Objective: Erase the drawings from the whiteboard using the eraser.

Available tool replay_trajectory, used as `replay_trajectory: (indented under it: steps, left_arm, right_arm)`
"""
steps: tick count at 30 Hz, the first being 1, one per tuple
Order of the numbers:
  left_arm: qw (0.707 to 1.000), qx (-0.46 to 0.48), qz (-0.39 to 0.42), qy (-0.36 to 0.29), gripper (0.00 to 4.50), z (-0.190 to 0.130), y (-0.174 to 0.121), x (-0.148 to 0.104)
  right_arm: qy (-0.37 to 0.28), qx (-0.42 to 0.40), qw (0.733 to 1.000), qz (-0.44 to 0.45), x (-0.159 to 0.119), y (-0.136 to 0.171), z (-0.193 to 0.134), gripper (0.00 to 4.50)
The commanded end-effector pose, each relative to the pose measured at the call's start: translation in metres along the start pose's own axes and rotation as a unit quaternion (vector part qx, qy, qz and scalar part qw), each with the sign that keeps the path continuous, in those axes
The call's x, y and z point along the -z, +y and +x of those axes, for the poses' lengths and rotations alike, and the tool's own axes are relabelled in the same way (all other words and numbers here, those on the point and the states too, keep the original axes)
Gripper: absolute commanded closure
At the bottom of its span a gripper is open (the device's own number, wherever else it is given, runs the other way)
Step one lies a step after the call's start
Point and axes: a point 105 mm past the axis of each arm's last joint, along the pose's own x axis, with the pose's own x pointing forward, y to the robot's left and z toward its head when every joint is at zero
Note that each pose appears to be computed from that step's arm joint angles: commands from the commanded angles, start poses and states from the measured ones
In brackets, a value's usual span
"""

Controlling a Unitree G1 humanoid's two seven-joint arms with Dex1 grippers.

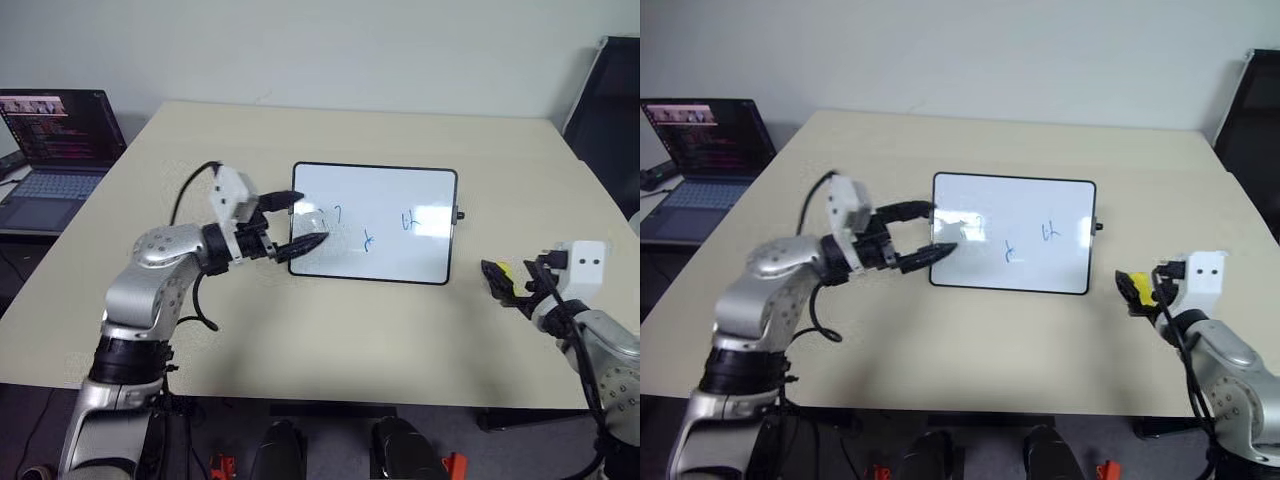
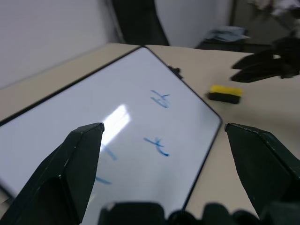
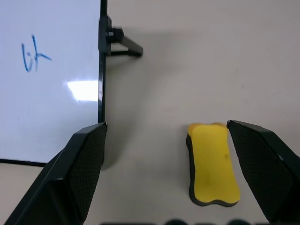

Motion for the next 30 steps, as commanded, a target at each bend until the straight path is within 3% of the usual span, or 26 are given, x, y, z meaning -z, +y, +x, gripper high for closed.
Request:
replay_trajectory:
  steps: [1,19,23,29,30]
  left_arm:
    - [0.997,0.066,0.038,0.009,0.0,0.01,-0.012,-0.008]
    - [0.997,0.067,0.045,0.007,0.0,0.007,-0.013,-0.01]
    - [0.997,0.063,0.045,0.008,0.0,0.006,-0.013,-0.011]
    - [0.998,0.054,0.041,0.009,0.0,0.004,-0.012,-0.01]
    - [0.998,0.053,0.04,0.01,0.0,0.004,-0.012,-0.009]
  right_arm:
    - [-0.003,0.024,1.0,-0.02,-0.005,-0.006,0.008,0.03]
    - [0.027,0.057,0.998,-0.019,0.017,-0.023,0.036,0.03]
    - [0.03,0.065,0.997,-0.015,0.019,-0.028,0.036,0.97]
    - [0.022,0.064,0.998,-0.007,0.017,-0.028,0.037,3.17]
    - [0.021,0.063,0.998,-0.007,0.016,-0.028,0.037,3.37]
